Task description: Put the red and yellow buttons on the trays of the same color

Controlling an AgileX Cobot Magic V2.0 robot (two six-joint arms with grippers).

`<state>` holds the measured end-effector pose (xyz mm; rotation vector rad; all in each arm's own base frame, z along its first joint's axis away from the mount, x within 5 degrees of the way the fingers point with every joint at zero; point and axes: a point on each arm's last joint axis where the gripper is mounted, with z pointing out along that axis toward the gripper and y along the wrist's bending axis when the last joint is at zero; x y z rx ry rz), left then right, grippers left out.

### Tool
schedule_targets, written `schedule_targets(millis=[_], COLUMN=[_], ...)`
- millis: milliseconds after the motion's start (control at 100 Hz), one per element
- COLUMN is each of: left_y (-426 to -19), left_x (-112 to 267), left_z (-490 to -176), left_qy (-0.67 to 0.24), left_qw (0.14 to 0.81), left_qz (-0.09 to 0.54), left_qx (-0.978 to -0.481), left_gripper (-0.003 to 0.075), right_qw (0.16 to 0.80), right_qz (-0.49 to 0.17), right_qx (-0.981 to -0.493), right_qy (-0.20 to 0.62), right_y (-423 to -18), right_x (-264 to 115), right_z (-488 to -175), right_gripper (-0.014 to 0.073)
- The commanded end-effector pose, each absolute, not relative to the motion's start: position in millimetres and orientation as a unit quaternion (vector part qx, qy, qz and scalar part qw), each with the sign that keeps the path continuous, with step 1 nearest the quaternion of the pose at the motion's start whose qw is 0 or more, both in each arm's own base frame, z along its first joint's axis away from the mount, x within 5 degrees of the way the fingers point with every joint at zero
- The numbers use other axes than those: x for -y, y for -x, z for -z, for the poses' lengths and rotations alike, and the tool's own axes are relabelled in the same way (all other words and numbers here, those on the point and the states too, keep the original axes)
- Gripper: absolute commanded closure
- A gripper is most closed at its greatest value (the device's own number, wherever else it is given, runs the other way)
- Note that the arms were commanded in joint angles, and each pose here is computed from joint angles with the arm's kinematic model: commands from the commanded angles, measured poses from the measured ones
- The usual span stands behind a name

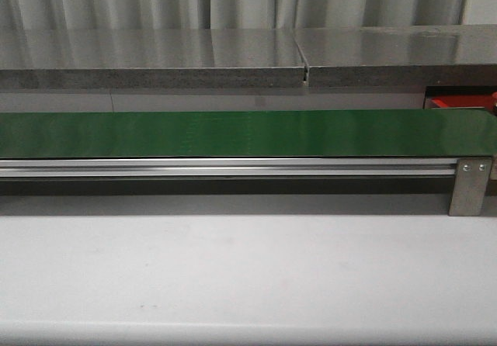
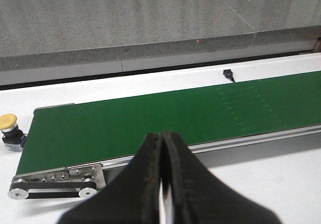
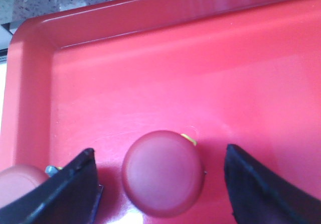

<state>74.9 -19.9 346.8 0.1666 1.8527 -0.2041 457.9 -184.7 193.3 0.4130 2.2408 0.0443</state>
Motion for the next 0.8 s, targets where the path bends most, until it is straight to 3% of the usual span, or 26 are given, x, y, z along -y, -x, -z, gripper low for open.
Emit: schedule_targets(millis=[0,240,340,600,700,790], left_y=[-76.3,-76.3,-76.3,-76.3,-76.3,-76.3], left_x=[20.0,20.0,20.0,20.0,20.0,20.0], left_z=[-360.5,-360.5,-360.5,-360.5,-360.5,-360.5], left_qy=[-0.060,-0.060,-0.060,-0.060,-0.060,-0.060], left_qw=[0.625,0.625,0.625,0.625,0.625,0.625], left_qz=[0.099,0.099,0.099,0.099,0.099,0.099], left_qx=[-0.772,-0.772,-0.772,-0.772,-0.772,-0.772], left_gripper=[0.0741,0.0741,0.0741,0.0741,0.0741,0.0741], right_qw=[0.484,0.495,0.502,0.515,0.515,0.521], right_qz=[-0.001,-0.008,-0.007,0.010,0.009,0.005], right_qx=[-0.859,-0.856,-0.852,-0.846,-0.847,-0.846], right_qy=[-0.167,-0.149,-0.145,-0.135,-0.129,-0.116], right_y=[-453.7,-438.9,-427.1,-380.4,-361.0,-344.7], right_x=[187.1,177.2,171.2,150.7,136.0,116.7], right_z=[-250.3,-284.7,-299.0,-324.7,-329.3,-335.2], right_gripper=[0.0053,0.0083,0.0185,0.0573,0.0669,0.0670])
